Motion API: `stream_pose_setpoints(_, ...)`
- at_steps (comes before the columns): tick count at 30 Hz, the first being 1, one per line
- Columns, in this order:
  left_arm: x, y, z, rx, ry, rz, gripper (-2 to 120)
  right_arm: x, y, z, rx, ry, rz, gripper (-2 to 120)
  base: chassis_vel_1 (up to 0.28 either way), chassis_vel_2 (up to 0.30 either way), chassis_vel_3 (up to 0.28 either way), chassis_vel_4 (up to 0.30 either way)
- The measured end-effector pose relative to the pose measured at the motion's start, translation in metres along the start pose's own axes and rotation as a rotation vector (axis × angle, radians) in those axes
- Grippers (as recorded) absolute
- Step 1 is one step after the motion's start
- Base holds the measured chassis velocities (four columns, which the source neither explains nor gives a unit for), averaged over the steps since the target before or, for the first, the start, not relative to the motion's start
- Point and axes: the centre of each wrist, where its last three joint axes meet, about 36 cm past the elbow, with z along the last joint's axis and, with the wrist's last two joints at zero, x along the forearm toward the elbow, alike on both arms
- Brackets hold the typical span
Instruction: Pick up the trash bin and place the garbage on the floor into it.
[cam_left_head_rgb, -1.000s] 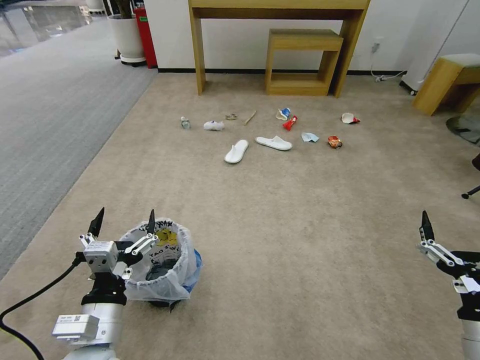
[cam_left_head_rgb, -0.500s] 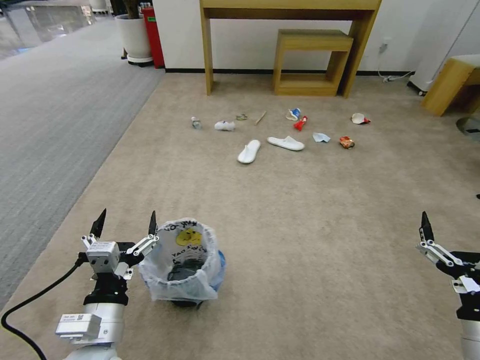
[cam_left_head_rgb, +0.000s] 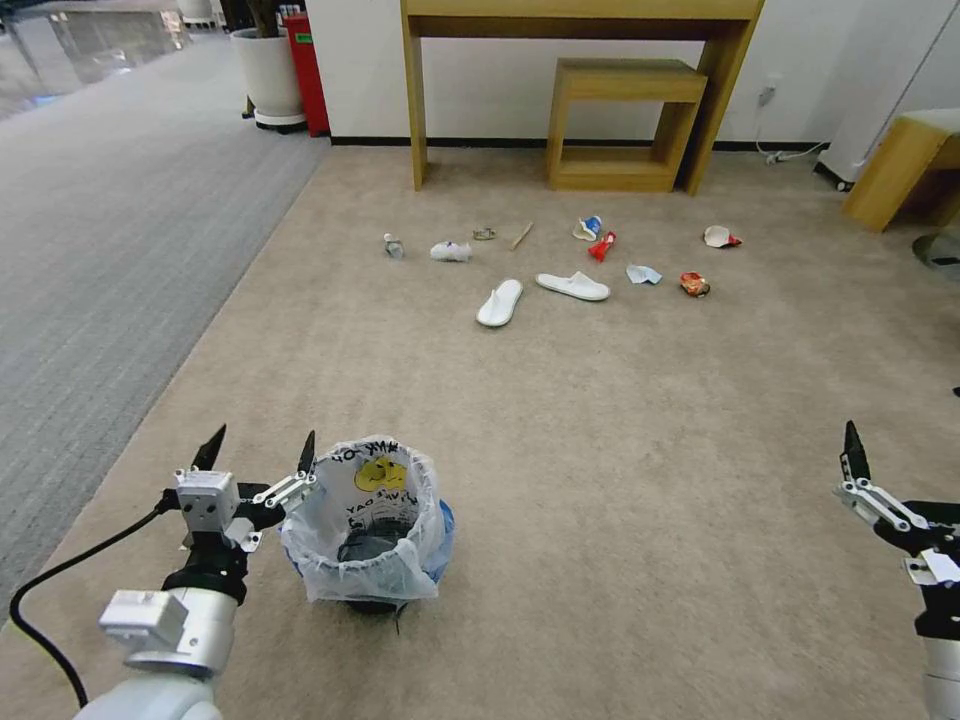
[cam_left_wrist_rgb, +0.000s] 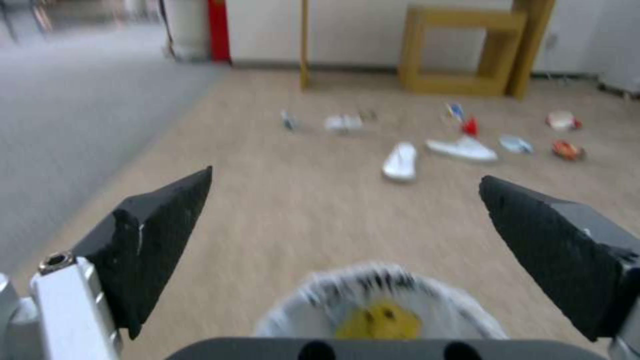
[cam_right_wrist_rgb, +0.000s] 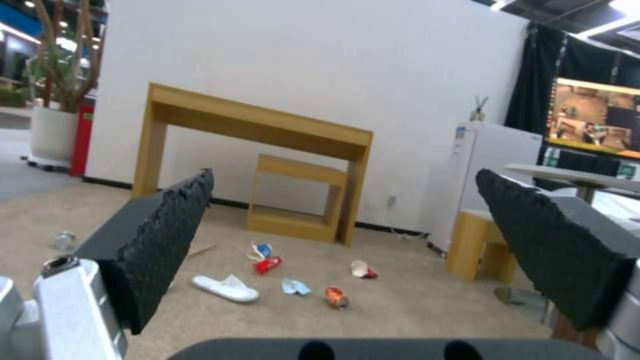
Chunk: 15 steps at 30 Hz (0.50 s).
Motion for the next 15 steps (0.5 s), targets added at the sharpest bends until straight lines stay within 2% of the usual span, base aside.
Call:
stream_pose_setpoints(3,-0.002,-0.001,-0.010,0.049,0.093,0.025,100,0.000,0.000,-0.001,0.008,0.000,-0.012,100,0.000,0.000,0.000,0.000)
stream_pose_setpoints(4,-0.002,-0.001,-0.010,0.049,0.093,0.025,100,0.000,0.000,-0.001,0.008,0.000,-0.012,100,0.000,0.000,0.000,0.000)
stream_pose_setpoints(6,-0.006,0.001,-0.016,0.067,0.154,0.047,100,0.000,0.000,-0.001,0.019,0.000,-0.019,100,0.000,0.000,0.000,0.000)
stream_pose_setpoints(15,-0.024,0.014,-0.014,0.033,0.336,0.066,100,0.001,0.000,-0.004,0.029,0.000,-0.032,100,0.000,0.000,0.000,0.000)
